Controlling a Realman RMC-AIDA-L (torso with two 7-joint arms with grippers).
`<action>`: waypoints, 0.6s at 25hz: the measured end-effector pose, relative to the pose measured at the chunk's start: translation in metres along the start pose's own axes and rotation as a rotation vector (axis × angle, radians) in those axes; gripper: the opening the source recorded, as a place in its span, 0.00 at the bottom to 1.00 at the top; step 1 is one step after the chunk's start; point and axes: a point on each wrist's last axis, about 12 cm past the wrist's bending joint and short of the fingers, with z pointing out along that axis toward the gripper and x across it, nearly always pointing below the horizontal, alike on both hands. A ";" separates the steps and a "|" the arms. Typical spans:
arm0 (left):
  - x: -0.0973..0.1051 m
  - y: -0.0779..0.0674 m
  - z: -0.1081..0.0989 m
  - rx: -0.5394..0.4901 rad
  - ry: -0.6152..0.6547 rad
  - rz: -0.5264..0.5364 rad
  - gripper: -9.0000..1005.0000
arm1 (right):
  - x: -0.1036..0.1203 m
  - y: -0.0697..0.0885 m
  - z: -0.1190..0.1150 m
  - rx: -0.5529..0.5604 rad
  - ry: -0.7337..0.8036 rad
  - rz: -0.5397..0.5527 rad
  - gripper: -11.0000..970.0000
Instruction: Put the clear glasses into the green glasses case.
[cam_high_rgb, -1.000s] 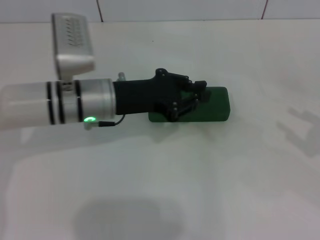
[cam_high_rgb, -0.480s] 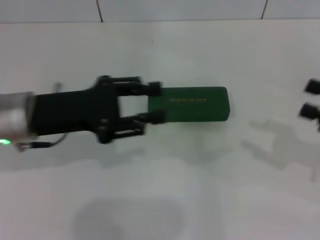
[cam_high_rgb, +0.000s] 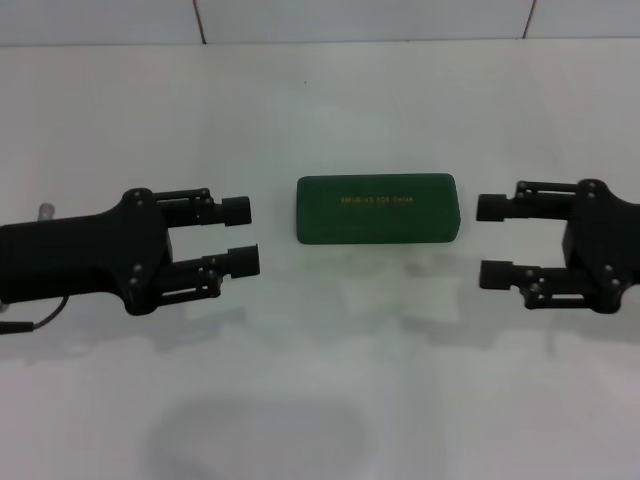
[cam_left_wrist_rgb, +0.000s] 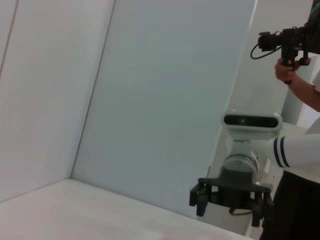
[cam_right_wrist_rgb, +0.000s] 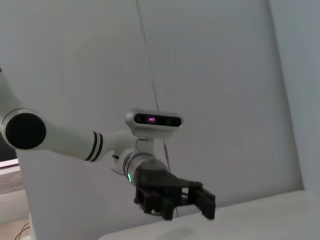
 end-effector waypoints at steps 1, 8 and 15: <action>0.001 0.000 0.000 0.002 0.003 -0.008 0.59 | -0.001 -0.001 0.002 -0.004 0.001 -0.005 0.71; 0.001 -0.002 0.004 0.025 0.002 -0.072 0.59 | -0.004 -0.009 0.018 -0.024 0.038 -0.020 0.71; -0.002 -0.005 0.007 0.061 -0.009 -0.086 0.59 | 0.006 -0.012 0.040 -0.055 0.135 -0.013 0.71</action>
